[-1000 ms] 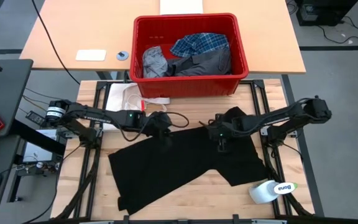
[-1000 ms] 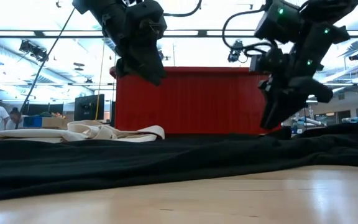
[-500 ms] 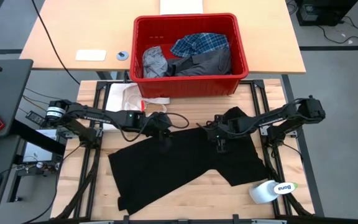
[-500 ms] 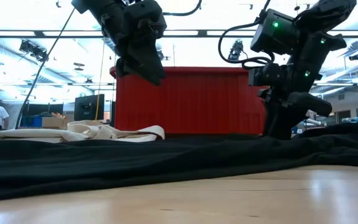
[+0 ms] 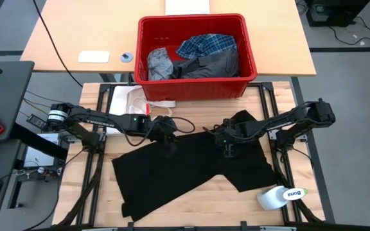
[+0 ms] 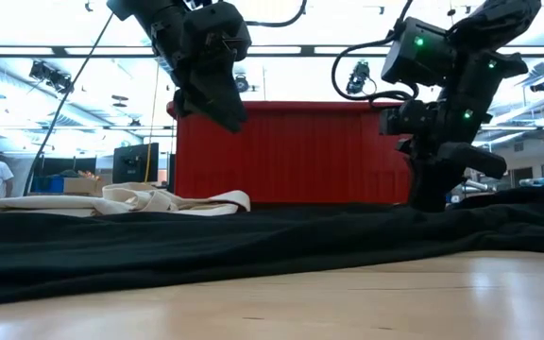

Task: Fold Laundry from Bin
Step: Fold the black shirt

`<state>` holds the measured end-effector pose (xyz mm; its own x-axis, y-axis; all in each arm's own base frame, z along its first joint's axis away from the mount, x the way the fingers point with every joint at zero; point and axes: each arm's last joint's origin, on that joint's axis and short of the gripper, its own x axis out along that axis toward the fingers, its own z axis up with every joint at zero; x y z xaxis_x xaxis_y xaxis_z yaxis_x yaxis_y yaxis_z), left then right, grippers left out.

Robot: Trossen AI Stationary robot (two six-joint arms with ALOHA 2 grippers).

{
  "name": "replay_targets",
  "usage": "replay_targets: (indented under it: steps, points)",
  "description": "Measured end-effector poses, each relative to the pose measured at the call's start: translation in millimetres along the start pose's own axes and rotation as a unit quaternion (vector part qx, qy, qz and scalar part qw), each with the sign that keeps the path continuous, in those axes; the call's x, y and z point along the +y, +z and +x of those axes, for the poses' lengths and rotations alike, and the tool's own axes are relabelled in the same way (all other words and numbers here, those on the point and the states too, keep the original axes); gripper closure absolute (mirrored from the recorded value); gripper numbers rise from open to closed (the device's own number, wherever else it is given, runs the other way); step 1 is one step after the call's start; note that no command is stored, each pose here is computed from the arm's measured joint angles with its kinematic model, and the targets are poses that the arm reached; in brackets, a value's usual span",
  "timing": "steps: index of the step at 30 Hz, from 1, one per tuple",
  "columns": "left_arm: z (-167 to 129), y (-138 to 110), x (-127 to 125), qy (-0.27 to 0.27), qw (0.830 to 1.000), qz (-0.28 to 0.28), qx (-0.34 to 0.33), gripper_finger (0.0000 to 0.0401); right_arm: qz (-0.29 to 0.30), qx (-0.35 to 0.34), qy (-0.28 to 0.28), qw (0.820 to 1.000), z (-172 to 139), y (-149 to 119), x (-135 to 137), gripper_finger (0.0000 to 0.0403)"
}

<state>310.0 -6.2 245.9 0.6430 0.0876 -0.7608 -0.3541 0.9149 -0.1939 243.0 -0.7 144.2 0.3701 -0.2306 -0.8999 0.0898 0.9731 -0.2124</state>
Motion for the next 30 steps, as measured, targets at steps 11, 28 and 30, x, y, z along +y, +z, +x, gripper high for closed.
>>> replay_targets:
  steps: [11, 28, 30]
  points:
    - [0.0, -0.4, -0.4, -0.008, 1.000, 0.000, 0.005, 0.0248, 0.021, 0.000, -0.007, 1.000, -25.3, 11.8, -15.3, 0.0395]
    - [0.0, -0.1, -1.0, -0.016, 1.000, -0.001, 0.005, 0.0248, 0.171, -0.038, -0.125, 0.977, -13.7, 13.6, -81.4, 0.0376]
    - [0.0, -0.1, -1.0, -0.016, 1.000, -0.001, 0.005, 0.0248, 0.190, -0.053, -0.105, 0.975, -12.8, 14.4, -89.7, 0.0358]
